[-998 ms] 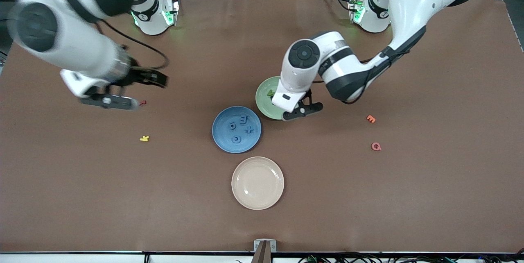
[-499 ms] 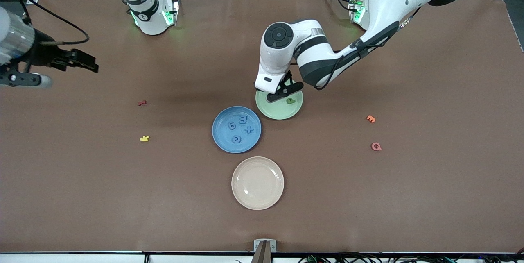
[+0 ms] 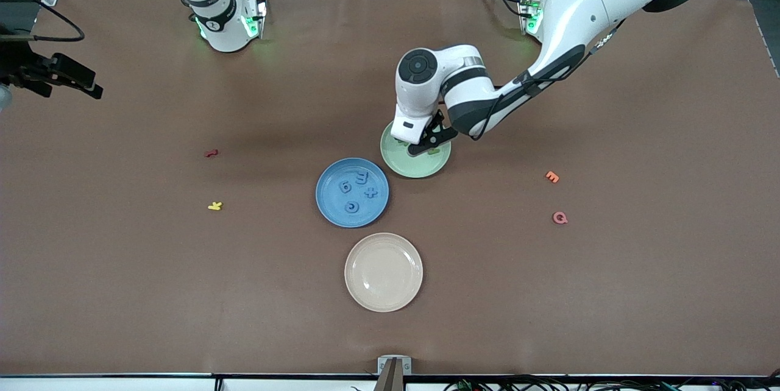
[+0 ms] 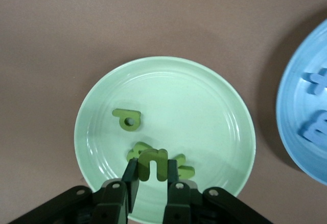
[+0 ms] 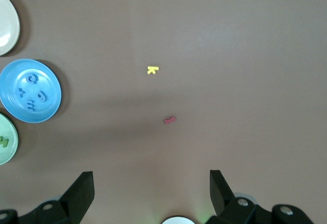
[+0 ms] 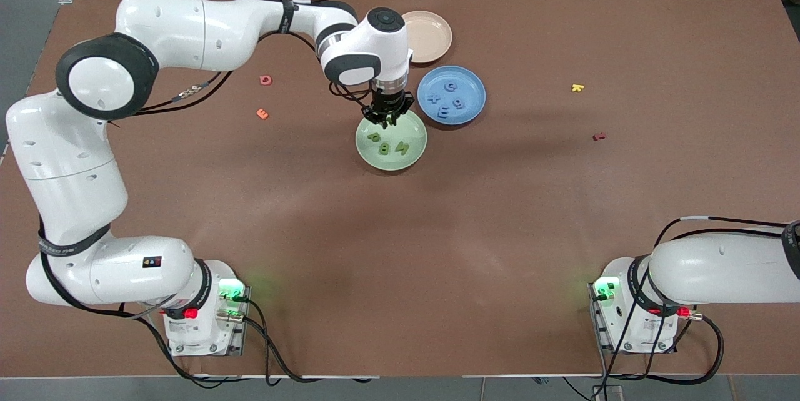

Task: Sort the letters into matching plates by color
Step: 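Lower the n onto the green plate while the right gripper retracts to rest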

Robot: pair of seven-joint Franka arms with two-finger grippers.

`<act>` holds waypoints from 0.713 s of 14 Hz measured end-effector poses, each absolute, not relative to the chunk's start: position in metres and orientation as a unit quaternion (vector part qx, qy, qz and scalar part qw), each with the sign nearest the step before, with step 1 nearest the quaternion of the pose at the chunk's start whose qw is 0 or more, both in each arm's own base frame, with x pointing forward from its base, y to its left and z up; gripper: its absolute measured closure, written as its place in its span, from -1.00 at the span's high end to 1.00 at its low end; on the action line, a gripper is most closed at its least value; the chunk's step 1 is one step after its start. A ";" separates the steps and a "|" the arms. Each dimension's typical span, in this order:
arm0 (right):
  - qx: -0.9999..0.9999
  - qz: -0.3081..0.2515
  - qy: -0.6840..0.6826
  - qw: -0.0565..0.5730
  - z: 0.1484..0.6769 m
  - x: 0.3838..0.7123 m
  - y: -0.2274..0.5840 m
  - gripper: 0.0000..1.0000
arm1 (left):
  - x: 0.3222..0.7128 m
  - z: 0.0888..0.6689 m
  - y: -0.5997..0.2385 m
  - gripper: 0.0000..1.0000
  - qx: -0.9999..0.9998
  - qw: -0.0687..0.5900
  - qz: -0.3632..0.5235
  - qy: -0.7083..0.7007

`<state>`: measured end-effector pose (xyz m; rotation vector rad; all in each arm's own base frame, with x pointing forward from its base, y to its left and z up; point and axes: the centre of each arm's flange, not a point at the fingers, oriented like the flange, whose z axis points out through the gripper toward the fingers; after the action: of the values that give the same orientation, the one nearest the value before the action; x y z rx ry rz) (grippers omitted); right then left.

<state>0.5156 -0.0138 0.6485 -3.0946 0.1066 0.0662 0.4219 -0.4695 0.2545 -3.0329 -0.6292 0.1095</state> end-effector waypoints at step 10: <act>-0.999 -0.023 0.044 0.018 0.685 0.521 -0.024 1.00 | 0.486 0.288 -0.457 1.00 -0.981 -0.019 0.013 -0.191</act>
<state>0.5210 -0.0242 0.6847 -3.1015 0.1354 -0.0716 0.4860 -0.4567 0.2876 -3.1212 -0.6077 0.0398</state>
